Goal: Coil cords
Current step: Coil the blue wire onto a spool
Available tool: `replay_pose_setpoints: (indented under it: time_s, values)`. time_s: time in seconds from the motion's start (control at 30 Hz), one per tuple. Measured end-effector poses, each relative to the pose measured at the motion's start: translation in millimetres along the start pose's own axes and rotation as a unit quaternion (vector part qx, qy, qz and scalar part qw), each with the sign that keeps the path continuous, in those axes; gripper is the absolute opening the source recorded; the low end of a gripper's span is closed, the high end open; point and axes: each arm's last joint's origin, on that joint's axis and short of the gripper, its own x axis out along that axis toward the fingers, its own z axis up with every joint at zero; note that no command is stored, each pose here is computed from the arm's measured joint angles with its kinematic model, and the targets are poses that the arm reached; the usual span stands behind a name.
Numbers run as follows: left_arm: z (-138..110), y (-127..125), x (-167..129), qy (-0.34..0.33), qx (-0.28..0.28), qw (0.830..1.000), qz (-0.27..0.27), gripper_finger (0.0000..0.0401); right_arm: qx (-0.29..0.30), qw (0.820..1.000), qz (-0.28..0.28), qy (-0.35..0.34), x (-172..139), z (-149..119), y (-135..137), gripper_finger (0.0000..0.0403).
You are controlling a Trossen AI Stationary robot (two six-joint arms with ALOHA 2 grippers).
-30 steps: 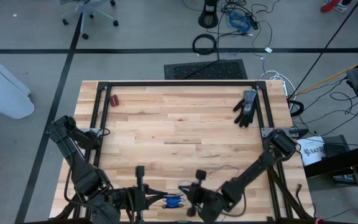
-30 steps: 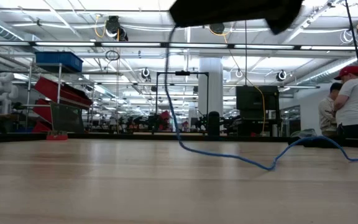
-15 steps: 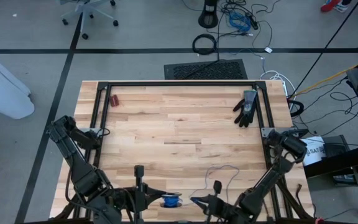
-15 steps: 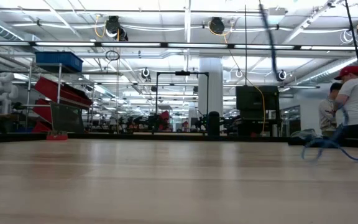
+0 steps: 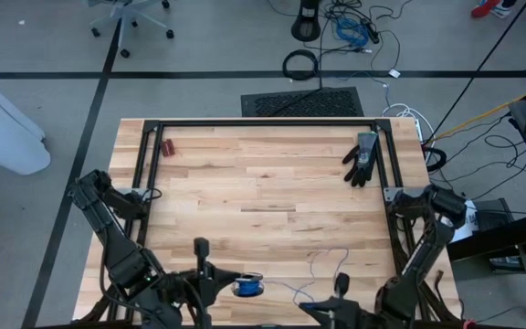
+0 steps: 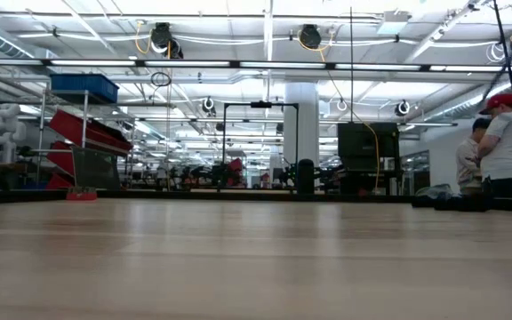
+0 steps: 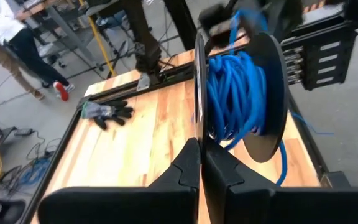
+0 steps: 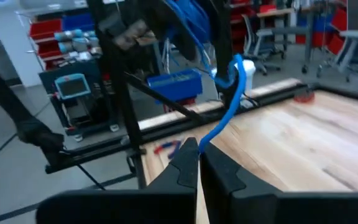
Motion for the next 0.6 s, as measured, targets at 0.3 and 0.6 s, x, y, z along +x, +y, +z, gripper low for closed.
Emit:
replay_pose_setpoints:
  time_s: [0.3,0.6]
  values:
    - [-2,1,0,0.006,0.0,1.0,0.004,0.0006,-0.01,0.999,-0.014,-0.031,-29,9,10,0.0]
    - [-5,4,1,0.017,-0.006,1.0,0.025,0.0006,-0.015,0.999,-0.027,-0.041,-48,16,14,0.0]
